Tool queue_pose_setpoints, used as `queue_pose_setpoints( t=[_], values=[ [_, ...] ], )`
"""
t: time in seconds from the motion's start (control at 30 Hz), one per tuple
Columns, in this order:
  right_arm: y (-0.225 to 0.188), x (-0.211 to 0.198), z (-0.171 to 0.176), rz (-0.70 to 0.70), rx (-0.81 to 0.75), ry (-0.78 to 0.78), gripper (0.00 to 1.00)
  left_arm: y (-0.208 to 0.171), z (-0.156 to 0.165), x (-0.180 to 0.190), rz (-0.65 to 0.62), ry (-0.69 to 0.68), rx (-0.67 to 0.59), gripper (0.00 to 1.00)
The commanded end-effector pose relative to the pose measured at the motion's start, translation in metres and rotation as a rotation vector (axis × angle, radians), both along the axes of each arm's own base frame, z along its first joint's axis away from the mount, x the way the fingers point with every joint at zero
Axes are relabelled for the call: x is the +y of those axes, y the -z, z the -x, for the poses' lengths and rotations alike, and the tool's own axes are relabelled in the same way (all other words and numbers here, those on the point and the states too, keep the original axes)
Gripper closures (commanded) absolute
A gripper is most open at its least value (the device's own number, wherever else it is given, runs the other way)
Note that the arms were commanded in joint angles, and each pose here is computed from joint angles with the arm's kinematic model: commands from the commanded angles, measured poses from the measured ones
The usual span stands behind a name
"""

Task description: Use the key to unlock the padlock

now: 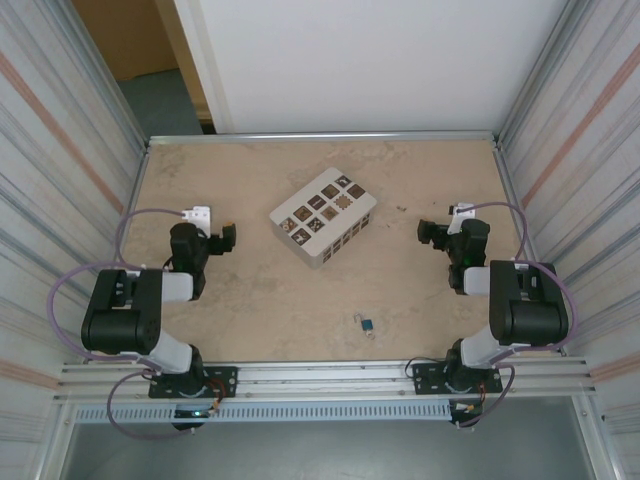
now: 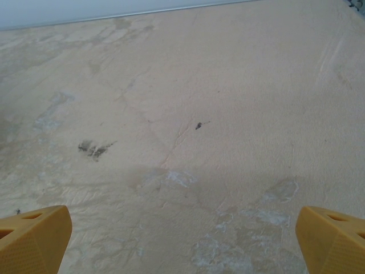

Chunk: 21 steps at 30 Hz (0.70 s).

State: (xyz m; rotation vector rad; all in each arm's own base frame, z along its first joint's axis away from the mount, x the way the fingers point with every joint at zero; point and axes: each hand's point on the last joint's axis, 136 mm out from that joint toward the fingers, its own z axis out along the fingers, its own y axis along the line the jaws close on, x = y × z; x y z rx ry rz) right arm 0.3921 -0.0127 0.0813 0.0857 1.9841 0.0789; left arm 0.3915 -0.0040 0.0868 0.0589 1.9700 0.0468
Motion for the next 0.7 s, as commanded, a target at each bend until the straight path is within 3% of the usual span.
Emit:
queue_pose_setpoints(
  t=[0.0,0.67],
  values=[
    [0.0004,0.0006,-0.0020,-0.005,0.003,0.007,0.01,-0.0054,-0.0036,0.0003,0.008,0.000,-0.014,0.01],
    [-0.0003,0.0006,-0.0025,-0.005,0.002,0.006,0.01,-0.0054,-0.0036,-0.0002,0.008,0.002,-0.014,0.01]
  ],
)
